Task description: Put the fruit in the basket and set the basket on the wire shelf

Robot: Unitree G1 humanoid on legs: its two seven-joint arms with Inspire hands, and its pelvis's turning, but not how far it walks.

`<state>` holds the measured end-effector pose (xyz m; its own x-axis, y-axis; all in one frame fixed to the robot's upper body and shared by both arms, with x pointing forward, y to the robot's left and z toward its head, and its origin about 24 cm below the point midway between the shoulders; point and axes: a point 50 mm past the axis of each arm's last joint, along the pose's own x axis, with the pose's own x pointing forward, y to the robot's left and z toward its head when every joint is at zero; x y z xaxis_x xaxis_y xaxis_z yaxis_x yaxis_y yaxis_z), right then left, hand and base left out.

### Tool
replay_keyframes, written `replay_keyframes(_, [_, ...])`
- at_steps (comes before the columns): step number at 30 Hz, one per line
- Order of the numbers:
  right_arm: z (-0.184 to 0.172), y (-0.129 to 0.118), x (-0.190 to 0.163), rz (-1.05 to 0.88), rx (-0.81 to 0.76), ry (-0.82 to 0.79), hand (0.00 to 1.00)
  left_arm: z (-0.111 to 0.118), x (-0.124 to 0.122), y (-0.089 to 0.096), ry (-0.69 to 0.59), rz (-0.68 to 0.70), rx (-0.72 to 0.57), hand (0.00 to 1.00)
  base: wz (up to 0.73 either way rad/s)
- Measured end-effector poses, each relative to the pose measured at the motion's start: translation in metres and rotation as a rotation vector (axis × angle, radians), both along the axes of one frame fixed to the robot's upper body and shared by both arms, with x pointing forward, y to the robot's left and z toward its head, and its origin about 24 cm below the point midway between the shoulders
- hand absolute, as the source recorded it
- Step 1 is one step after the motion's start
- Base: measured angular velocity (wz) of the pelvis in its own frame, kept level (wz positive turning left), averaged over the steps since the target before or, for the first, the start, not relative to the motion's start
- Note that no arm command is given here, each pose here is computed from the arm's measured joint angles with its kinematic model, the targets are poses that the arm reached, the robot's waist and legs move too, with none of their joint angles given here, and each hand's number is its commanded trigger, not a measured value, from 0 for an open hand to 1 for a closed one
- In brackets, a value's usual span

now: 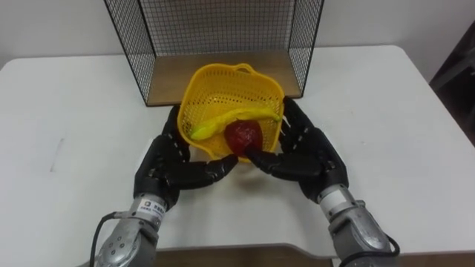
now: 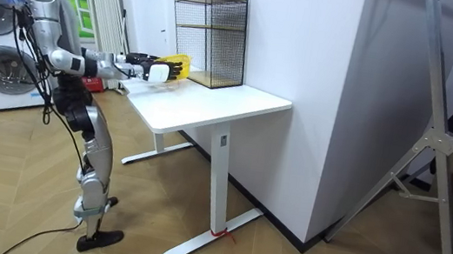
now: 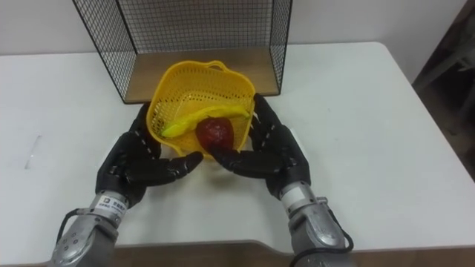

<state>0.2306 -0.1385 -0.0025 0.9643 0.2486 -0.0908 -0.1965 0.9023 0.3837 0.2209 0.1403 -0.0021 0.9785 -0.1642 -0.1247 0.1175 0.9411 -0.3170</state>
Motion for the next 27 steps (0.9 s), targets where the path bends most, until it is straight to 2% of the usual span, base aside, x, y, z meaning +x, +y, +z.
replay_keyframes(4, [0.001,0.001,0.001,0.001,0.001,-0.003,0.00,0.000,0.000,-0.001,-0.001,0.002,-0.006,0.00,0.00])
replay_keyframes(13, [0.000,0.002,0.000,0.020,0.027,-0.006,0.00,0.001,0.001,0.009,-0.004,0.025,0.016,0.00,-0.02])
replay_keyframes(27, [0.001,0.006,0.003,0.048,0.020,-0.010,0.00,0.009,0.004,0.011,-0.044,0.026,0.005,0.00,-0.07])
